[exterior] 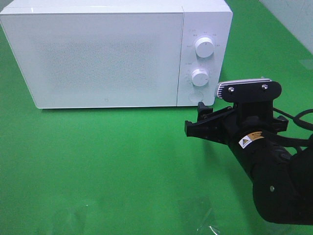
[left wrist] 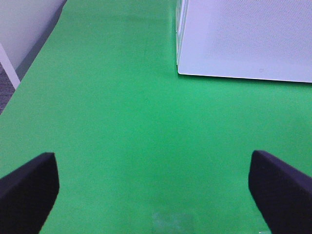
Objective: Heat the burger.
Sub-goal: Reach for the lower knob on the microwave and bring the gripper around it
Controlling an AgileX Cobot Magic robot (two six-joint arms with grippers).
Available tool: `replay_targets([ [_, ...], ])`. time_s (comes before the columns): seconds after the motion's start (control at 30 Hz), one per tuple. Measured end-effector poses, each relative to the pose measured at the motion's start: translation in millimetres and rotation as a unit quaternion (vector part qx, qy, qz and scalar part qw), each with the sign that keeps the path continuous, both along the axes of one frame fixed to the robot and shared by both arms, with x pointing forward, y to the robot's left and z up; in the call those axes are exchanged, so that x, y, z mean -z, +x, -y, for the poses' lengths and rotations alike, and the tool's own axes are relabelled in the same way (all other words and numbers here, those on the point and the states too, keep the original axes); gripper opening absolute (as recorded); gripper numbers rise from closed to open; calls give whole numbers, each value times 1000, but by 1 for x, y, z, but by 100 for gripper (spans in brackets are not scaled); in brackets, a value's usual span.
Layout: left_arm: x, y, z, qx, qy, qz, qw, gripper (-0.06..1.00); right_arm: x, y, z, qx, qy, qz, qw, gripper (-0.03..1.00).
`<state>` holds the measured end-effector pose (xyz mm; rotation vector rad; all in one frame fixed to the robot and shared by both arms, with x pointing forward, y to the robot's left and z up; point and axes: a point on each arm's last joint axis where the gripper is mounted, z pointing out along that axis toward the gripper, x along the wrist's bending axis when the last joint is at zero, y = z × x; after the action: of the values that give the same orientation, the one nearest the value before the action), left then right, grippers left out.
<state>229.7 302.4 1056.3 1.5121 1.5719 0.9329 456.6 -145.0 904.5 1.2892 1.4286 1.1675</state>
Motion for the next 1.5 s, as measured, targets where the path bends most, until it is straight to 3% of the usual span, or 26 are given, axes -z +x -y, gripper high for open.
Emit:
replay_targets([
  [0.83,0,0,0,0,0,0,1000,98,-11,43,-10,12,-5,45,999,76],
  [1.5,0,0,0,0,0,0,1000,98,9,89,-23,25,-17,58,998,76],
])
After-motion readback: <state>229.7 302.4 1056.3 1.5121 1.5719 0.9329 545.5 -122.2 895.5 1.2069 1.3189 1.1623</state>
